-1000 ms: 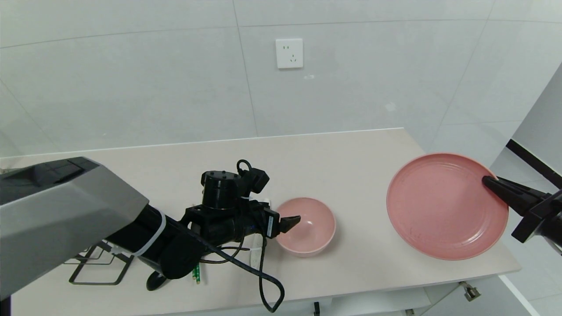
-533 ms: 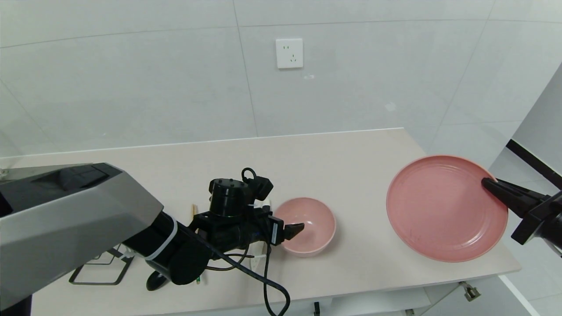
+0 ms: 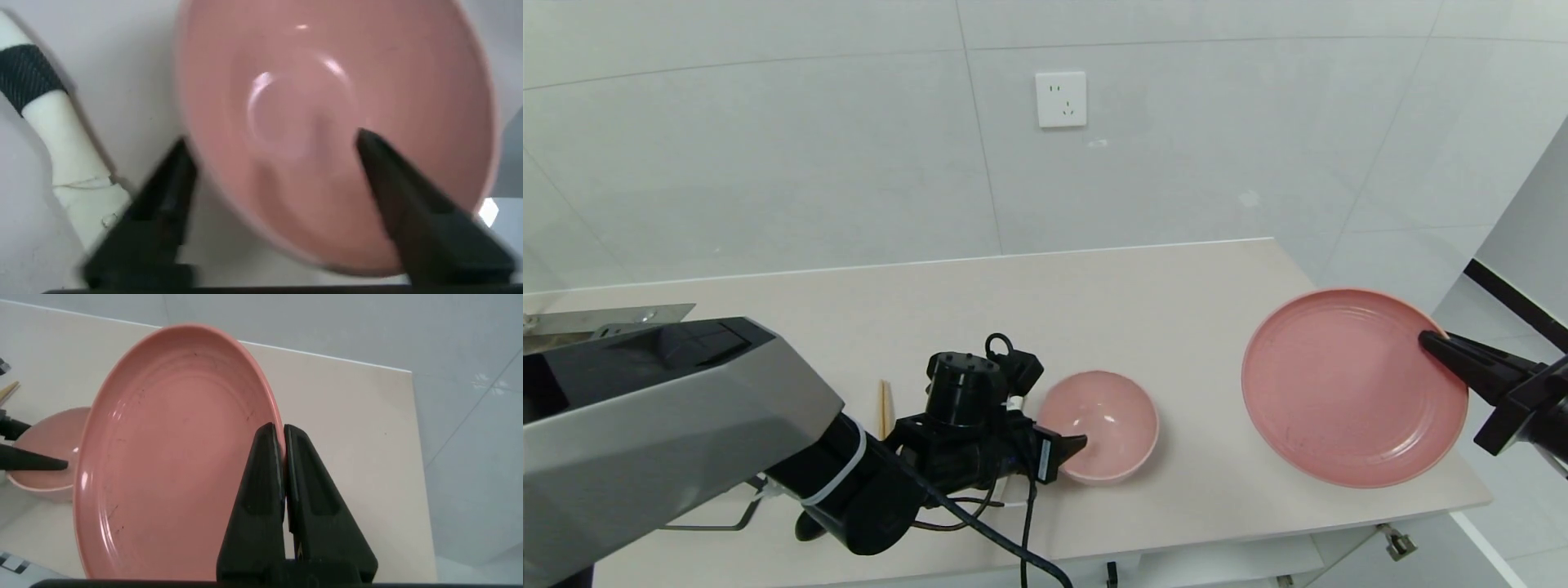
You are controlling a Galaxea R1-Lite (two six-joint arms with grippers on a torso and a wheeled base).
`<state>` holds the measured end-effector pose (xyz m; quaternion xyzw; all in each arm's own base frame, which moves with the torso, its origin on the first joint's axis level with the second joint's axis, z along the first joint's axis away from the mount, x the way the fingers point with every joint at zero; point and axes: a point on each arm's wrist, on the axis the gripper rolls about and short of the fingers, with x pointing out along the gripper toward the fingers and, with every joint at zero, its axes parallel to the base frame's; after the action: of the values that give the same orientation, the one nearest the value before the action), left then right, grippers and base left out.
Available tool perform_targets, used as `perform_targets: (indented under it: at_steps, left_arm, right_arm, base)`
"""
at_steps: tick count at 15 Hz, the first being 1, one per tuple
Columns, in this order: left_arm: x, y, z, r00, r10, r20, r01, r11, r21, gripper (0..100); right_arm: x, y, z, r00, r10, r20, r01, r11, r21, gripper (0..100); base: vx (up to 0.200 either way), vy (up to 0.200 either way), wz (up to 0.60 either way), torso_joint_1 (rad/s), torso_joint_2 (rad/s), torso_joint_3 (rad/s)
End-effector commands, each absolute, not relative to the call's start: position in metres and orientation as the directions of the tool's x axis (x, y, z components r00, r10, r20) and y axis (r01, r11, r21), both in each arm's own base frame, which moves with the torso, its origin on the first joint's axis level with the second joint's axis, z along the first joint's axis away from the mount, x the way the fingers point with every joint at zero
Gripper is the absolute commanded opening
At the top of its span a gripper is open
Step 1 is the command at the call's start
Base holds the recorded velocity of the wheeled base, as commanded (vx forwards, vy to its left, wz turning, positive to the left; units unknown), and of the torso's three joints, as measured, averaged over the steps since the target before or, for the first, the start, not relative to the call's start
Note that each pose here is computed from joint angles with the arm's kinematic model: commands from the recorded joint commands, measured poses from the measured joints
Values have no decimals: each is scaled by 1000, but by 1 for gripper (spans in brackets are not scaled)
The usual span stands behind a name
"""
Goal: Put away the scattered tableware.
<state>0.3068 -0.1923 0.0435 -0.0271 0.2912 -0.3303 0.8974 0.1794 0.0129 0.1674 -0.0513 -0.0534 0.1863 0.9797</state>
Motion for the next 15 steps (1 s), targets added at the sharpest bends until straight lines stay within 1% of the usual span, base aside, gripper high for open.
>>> perform_targets:
  at_steps: [1,2,4,7,12,13,14,15]
  left_arm:
    - [306,-192,44,613,-609,-504,578,780,-241,0]
    - [306,-192,46,615,-611,-498,579,779,-240,0]
    - [307,-192,56,632,-621,-463,588,774,-236,0]
    - [309,-193,76,676,-648,-351,614,759,-219,0]
    - [302,-182,124,725,-657,-206,628,754,-193,0]
    - [300,-177,133,734,-654,-182,630,756,-175,0]
    - [299,-174,138,740,-651,-169,630,759,-161,0]
    - [294,-166,151,759,-637,-137,625,771,-124,0]
  right_arm:
    - [179,13,168,925,371,86,-360,925,-121,0]
    - [179,13,167,925,371,85,-360,925,-121,0]
    - [179,13,167,925,371,85,-360,925,-121,0]
    - [179,13,167,925,371,85,-360,925,-121,0]
    - [178,13,167,925,371,85,-360,925,-121,0]
    - [176,13,168,924,371,92,-359,925,-124,0]
    - [176,13,169,924,371,95,-359,925,-125,0]
    - [175,13,169,923,371,98,-359,925,-124,0]
  base:
    - [0,0,0,0,0,0]
    - [0,0,0,0,0,0]
    - [0,0,0,0,0,0]
    - [0,0,0,0,0,0]
    - [0,0,0,0,0,0]
    - [0,0,0,0,0,0]
    - [0,0,0,0,0,0]
    - [0,0,0,0,0,0]
